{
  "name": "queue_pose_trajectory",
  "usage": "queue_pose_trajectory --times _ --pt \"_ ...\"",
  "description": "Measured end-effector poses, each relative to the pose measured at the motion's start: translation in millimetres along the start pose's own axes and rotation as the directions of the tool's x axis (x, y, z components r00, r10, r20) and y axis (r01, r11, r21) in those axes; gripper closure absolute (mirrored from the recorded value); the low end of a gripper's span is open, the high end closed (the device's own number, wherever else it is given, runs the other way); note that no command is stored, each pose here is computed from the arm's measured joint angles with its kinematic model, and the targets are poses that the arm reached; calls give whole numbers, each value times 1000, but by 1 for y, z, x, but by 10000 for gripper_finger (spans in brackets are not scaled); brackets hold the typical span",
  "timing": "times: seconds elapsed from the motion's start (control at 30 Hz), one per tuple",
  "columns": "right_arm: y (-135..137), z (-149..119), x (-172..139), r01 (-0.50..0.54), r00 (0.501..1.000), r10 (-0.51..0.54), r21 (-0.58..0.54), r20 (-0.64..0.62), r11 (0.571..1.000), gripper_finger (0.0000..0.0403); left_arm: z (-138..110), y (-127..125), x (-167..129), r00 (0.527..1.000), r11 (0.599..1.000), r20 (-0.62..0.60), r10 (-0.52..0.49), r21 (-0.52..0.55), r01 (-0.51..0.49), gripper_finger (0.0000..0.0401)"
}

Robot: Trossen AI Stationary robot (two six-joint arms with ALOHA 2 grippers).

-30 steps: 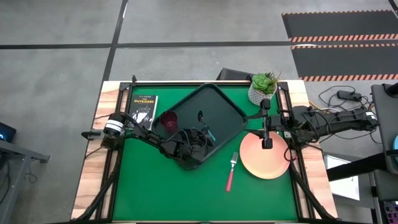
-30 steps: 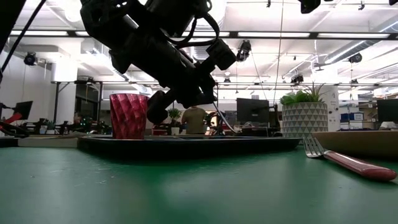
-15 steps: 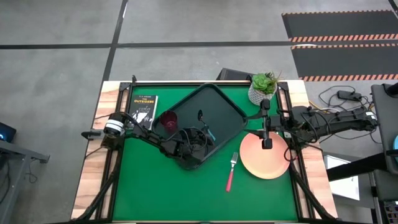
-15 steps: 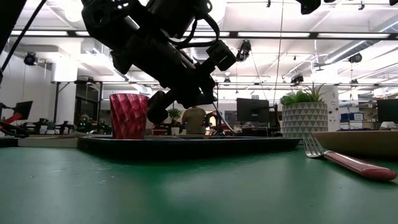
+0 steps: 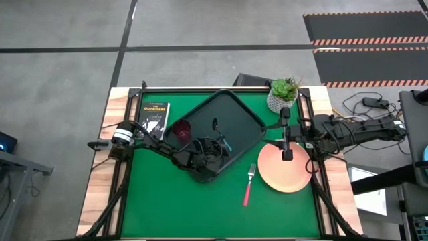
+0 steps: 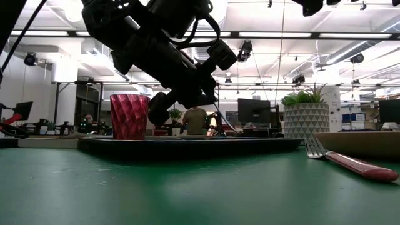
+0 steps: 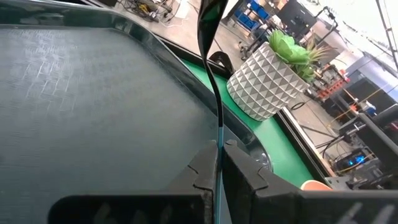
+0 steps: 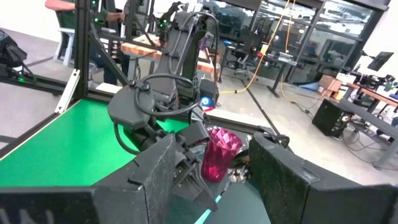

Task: Pick and place plate/cup/fork/spoon on tray
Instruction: Put the blue spoon on the black serving tray to the bottom right of the red glass

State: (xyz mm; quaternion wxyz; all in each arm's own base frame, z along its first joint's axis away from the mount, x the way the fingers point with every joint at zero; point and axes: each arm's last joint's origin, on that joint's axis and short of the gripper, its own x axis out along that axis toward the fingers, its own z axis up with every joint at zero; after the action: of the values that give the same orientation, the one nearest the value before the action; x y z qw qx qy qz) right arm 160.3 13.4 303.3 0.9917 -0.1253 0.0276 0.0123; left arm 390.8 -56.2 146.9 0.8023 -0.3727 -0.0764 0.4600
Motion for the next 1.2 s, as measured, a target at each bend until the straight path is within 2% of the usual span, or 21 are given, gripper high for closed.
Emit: queue_pose_trajectory --times 0.87,1.2 --pt "-1 0 -8 -1 1000 1 10 -4 1000 211 -3 3 0 997 999 -73 -5 -45 2 399" --pt "-1 0 -8 -2 1000 2 10 -10 1000 211 -6 8 -1 994 995 -111 4 -95 -15 326"
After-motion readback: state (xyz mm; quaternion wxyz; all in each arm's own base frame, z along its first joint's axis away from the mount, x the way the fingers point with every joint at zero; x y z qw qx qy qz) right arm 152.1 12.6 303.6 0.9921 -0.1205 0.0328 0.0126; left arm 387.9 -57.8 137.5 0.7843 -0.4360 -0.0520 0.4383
